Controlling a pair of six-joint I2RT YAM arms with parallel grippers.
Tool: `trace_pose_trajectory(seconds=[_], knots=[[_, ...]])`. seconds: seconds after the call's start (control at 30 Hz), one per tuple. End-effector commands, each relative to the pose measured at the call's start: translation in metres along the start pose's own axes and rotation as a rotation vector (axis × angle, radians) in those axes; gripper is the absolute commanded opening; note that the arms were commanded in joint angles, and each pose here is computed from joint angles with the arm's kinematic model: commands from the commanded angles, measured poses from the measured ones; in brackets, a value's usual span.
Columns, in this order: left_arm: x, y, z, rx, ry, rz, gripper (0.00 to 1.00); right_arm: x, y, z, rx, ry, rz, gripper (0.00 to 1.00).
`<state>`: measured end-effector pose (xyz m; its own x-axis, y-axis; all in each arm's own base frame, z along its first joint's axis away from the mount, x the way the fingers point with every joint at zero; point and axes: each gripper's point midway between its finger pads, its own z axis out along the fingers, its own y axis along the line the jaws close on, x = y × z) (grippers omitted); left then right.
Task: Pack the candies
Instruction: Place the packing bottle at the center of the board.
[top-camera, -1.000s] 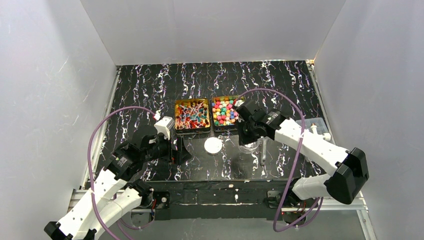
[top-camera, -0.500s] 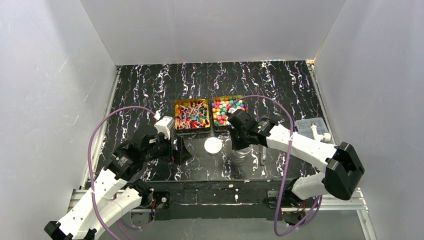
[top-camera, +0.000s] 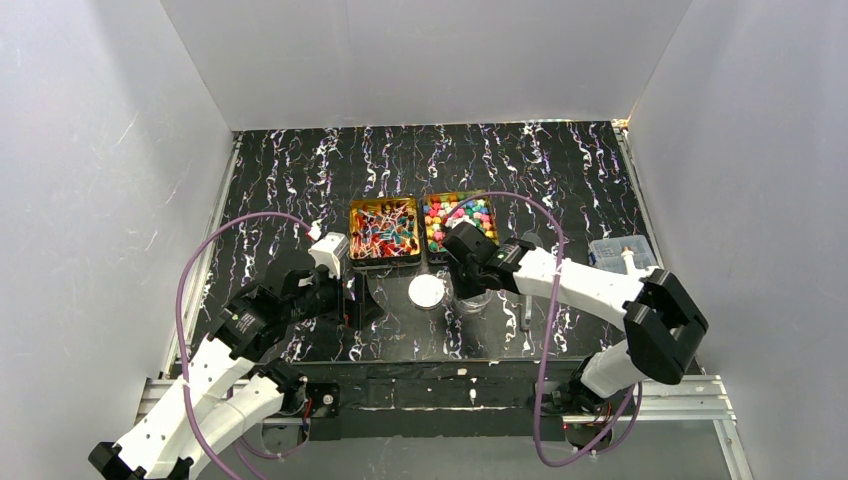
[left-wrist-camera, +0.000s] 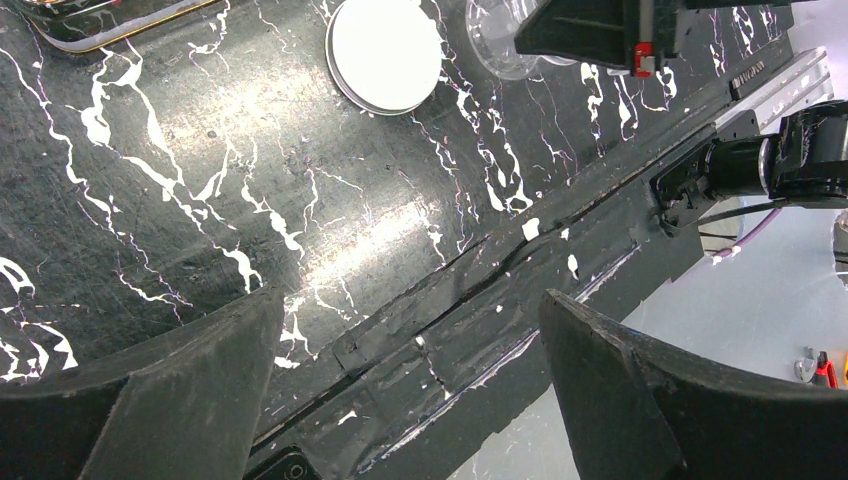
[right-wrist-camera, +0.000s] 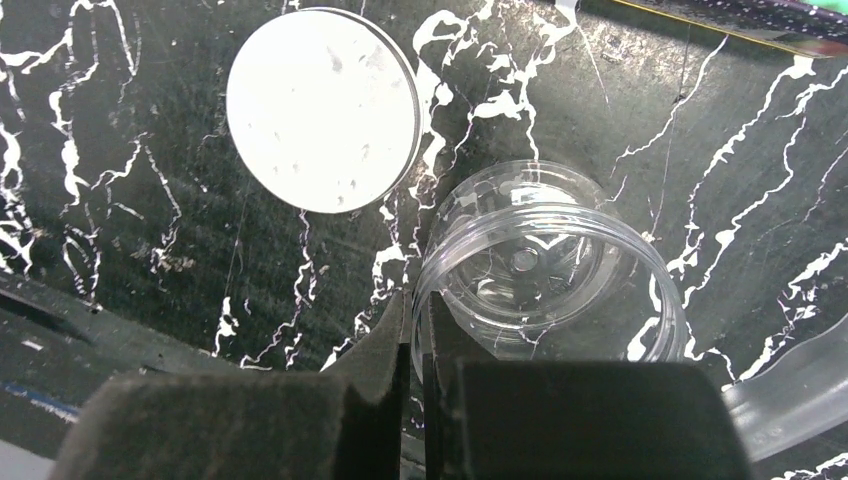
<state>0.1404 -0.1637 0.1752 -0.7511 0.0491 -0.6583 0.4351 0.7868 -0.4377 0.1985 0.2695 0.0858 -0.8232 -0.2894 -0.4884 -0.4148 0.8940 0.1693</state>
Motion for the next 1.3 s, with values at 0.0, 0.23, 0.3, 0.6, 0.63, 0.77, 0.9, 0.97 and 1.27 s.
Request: trace_pose_trajectory(seconds=[0.0, 0.23, 0.3, 0.6, 0.63, 0.77, 0.9, 0.97, 1.27], knots=[[0.004, -0.001, 0.0, 0.013, 0.008, 0.004, 0.98, -0.011, 0.003, 0.01, 0.018, -0.043, 0.009, 0.01], [0.004, -0.001, 0.001, 0.013, 0.014, 0.004, 0.98, -0.014, 0.006, 0.021, 0.022, -0.042, 0.016, 0.01], [0.004, -0.001, 0.001, 0.012, 0.014, 0.004, 0.98, -0.016, 0.008, 0.025, 0.023, -0.041, 0.013, 0.01], [0.004, -0.001, 0.001, 0.011, 0.011, 0.006, 0.98, -0.023, 0.027, 0.04, -0.036, -0.026, 0.002, 0.01], [0.004, -0.001, 0.001, 0.011, 0.01, 0.005, 0.98, -0.024, 0.03, 0.041, -0.049, -0.021, 0.0, 0.01], [0.004, -0.001, 0.001, 0.011, 0.012, 0.005, 0.98, -0.024, 0.047, 0.046, -0.092, -0.009, -0.022, 0.01], [0.004, -0.001, 0.0, 0.013, 0.01, 0.005, 0.98, -0.022, 0.066, 0.049, -0.12, 0.0, -0.061, 0.01], [0.004, -0.001, 0.0, 0.013, 0.011, 0.004, 0.98, -0.02, 0.074, 0.05, -0.126, 0.004, -0.075, 0.01], [0.004, -0.002, 0.001, 0.016, 0.012, 0.005, 0.98, -0.005, 0.076, 0.045, -0.105, 0.047, -0.09, 0.01]])
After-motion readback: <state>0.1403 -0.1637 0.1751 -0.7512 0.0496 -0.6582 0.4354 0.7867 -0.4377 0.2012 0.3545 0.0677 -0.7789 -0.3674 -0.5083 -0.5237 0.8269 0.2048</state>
